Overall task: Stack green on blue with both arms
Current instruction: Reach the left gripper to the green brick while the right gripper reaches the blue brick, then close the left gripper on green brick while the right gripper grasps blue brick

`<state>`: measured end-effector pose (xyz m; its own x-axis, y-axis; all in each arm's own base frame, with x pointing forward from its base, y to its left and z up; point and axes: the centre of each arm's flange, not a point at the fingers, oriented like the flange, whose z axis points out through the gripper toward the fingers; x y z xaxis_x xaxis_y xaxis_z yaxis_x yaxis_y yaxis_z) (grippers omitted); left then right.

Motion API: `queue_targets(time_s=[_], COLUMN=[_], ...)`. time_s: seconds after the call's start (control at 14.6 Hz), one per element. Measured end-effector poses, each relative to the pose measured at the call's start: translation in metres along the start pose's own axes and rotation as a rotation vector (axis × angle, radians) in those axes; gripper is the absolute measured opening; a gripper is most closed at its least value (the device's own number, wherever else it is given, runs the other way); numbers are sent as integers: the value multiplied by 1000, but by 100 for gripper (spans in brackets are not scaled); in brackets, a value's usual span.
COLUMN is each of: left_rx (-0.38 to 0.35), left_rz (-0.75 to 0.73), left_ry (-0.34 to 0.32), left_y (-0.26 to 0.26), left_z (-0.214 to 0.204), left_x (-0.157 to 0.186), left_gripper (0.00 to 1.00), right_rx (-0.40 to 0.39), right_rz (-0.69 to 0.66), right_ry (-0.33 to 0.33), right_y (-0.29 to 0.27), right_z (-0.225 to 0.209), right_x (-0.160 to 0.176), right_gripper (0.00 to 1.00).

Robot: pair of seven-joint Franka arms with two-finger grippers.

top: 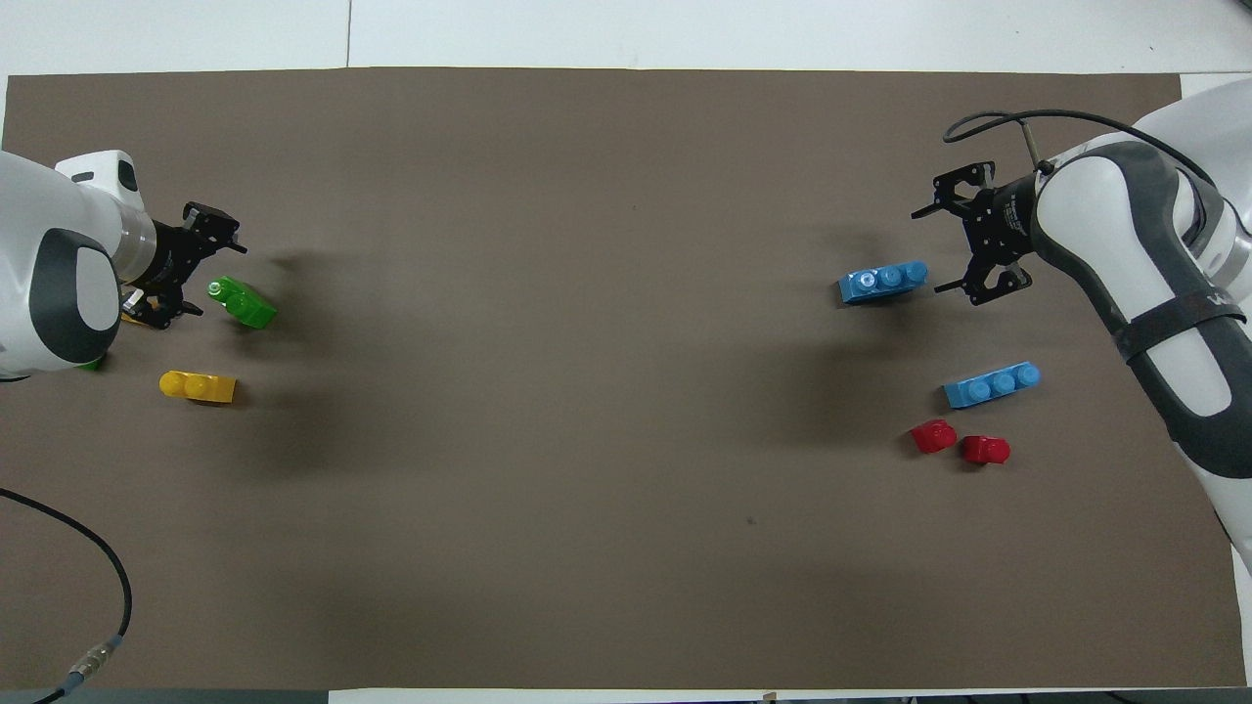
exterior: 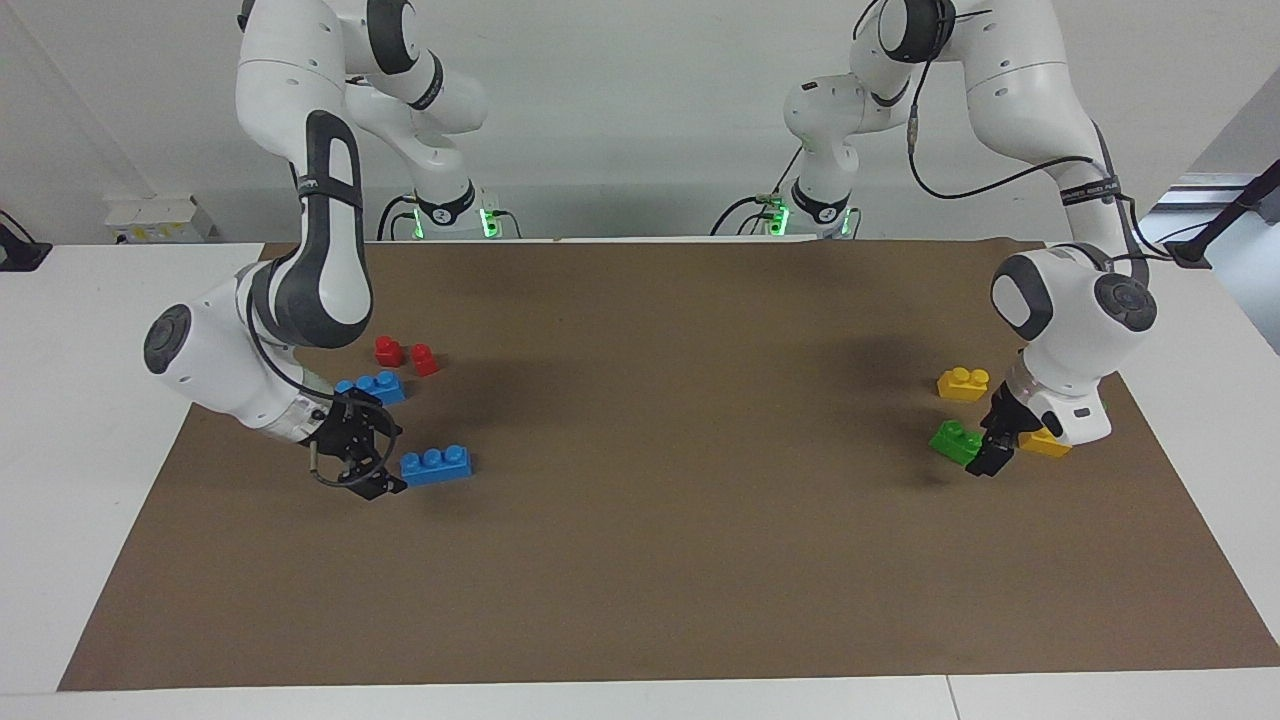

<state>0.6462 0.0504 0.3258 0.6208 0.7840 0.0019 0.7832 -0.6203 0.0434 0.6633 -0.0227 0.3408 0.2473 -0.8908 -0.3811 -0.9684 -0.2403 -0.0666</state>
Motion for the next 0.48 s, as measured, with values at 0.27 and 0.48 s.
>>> queue_targets(time_s=[0.27, 0.48], left_rx=[11, 14], left_rz=[-1, -1], left_ry=[-10, -13], left_y=[-6, -8], left_z=[18, 22], left_x=[-5, -6], left_gripper=[100, 100], right_rx=[10, 15], right_rz=[21, 29], right_ry=[-13, -4], right_y=[8, 11], right_z=[13, 20], right_x=[7, 12], right_gripper=[100, 100])
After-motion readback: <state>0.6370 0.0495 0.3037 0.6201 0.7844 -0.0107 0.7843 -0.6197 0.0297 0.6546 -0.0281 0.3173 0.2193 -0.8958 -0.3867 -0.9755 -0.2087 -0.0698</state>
